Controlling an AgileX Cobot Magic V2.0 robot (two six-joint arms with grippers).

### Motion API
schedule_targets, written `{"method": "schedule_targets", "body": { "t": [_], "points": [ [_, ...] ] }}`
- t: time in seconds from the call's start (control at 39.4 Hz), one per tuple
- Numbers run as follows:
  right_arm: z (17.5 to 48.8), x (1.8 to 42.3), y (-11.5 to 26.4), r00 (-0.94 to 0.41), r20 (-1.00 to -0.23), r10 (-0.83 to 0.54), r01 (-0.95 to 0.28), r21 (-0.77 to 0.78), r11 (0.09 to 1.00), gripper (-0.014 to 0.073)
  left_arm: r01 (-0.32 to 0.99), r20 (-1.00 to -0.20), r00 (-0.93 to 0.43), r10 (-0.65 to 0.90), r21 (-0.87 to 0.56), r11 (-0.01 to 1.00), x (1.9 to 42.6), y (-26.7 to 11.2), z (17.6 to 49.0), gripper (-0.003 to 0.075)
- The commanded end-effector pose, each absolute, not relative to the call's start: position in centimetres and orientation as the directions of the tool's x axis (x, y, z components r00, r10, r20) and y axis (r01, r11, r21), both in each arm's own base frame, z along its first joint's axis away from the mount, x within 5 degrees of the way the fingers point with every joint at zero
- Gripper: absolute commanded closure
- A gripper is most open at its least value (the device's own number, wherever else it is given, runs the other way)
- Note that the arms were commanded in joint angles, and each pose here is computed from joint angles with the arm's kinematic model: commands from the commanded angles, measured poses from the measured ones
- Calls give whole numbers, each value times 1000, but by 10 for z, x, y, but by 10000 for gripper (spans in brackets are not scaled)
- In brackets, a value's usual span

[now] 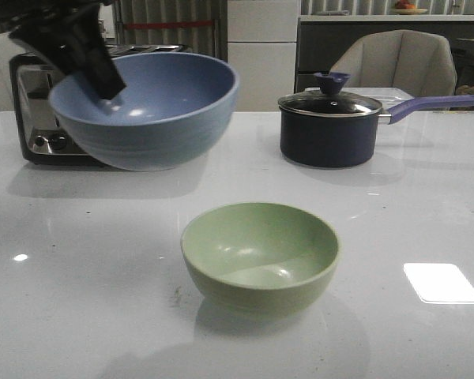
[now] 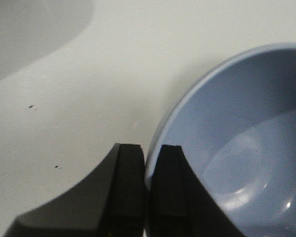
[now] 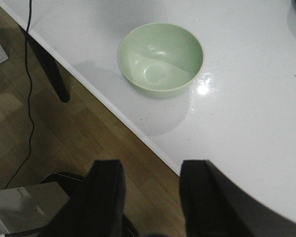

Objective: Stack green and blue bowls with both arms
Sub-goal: 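Lift the blue bowl with the left gripper and carry it over the green bowl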

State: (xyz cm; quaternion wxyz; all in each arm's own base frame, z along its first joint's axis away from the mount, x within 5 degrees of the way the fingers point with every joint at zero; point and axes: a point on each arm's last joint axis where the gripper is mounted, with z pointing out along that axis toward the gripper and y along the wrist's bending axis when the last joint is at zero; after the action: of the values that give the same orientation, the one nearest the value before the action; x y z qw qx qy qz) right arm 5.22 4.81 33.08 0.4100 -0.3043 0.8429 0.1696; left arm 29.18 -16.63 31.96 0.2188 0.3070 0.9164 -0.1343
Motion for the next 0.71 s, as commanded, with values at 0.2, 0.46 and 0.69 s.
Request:
{"method": "schedule_targets", "body": {
  "t": [0.2,0.46,0.69],
  "points": [
    [343,55,50,-423,-842,-335,-649,24,760,202,732,-583,-601,546,-126,670,285,-226,344,622],
    [343,55,50,-423,-842,-335,-649,24,760,202,733,-513,-630,583,-145,665,298,-244,309,622],
    [343,55,50,-424,-841,-335,-649,24,760,202,721,-492,-647,583,-144,678,313,-253,282,622]
  ]
}}
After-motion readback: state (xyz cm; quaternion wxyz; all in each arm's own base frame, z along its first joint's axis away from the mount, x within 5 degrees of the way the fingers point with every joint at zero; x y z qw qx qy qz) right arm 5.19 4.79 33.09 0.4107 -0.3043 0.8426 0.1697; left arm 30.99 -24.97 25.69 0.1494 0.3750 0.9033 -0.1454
